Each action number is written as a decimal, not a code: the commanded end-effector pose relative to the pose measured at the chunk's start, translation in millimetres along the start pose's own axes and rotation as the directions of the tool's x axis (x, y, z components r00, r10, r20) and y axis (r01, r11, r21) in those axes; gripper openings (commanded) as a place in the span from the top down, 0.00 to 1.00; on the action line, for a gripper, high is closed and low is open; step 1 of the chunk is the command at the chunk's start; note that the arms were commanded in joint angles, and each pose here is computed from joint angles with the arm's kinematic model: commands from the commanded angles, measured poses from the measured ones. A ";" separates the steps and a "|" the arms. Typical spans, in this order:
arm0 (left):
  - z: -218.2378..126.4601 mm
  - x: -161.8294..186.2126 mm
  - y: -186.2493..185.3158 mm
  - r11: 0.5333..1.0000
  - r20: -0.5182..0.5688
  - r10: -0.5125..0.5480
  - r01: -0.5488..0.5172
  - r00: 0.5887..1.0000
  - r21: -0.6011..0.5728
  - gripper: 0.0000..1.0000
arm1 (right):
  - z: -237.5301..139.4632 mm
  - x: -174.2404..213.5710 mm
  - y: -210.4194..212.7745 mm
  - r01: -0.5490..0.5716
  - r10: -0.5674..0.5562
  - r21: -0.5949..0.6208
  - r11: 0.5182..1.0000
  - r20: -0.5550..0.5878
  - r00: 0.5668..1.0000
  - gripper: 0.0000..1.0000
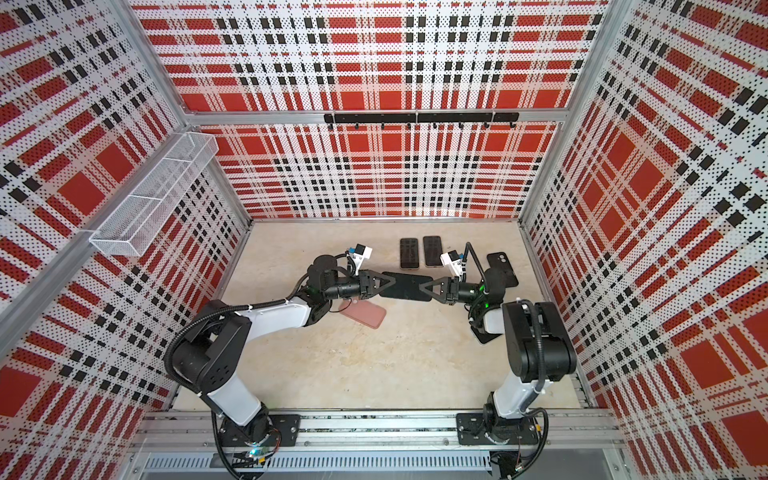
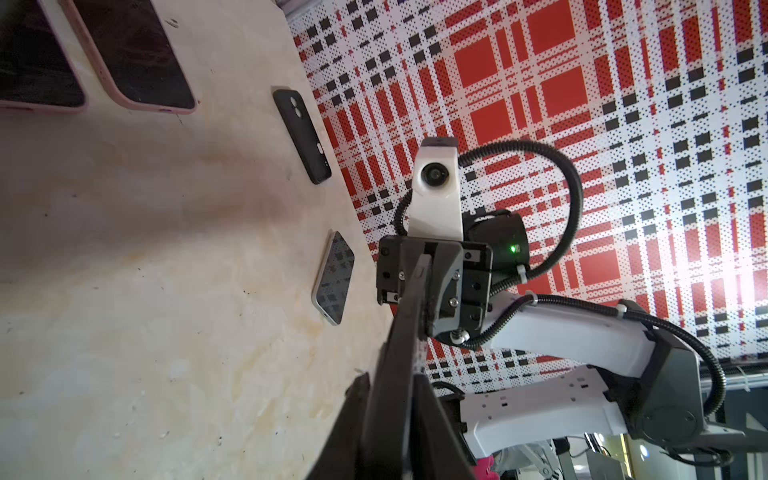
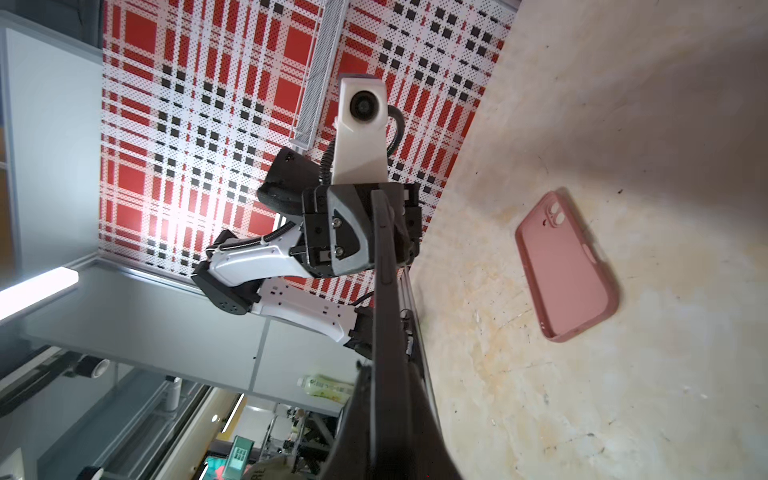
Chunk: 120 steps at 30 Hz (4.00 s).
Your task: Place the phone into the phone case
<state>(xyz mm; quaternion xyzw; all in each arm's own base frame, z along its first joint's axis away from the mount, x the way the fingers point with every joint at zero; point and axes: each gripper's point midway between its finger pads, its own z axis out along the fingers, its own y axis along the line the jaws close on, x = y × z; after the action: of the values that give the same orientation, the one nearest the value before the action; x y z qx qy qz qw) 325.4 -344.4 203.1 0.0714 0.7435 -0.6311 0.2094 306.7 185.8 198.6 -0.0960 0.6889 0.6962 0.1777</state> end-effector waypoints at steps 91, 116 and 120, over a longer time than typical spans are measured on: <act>-60.3 53.6 163.3 0.616 -0.059 -0.011 -0.040 0.998 -0.786 0.79 | 4.5 71.4 -105.9 -0.114 0.159 0.507 0.854 -0.047 0.986 1.00; -60.3 71.5 174.3 0.642 -0.069 -0.066 -0.011 0.995 -0.766 0.73 | -12.9 53.5 -138.5 -0.122 0.194 0.606 0.786 -0.055 0.980 1.00; -56.7 73.8 169.2 0.672 -0.057 -0.078 0.010 0.995 -0.741 0.74 | -14.6 63.6 -148.2 -0.146 0.226 0.625 0.767 -0.051 0.973 1.00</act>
<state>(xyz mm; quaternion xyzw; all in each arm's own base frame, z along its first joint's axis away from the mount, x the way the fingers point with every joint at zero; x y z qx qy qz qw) 314.2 -261.4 25.2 -0.0141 0.9504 -0.2523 0.1815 311.2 186.8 67.6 -0.0235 0.8666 0.4864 0.1087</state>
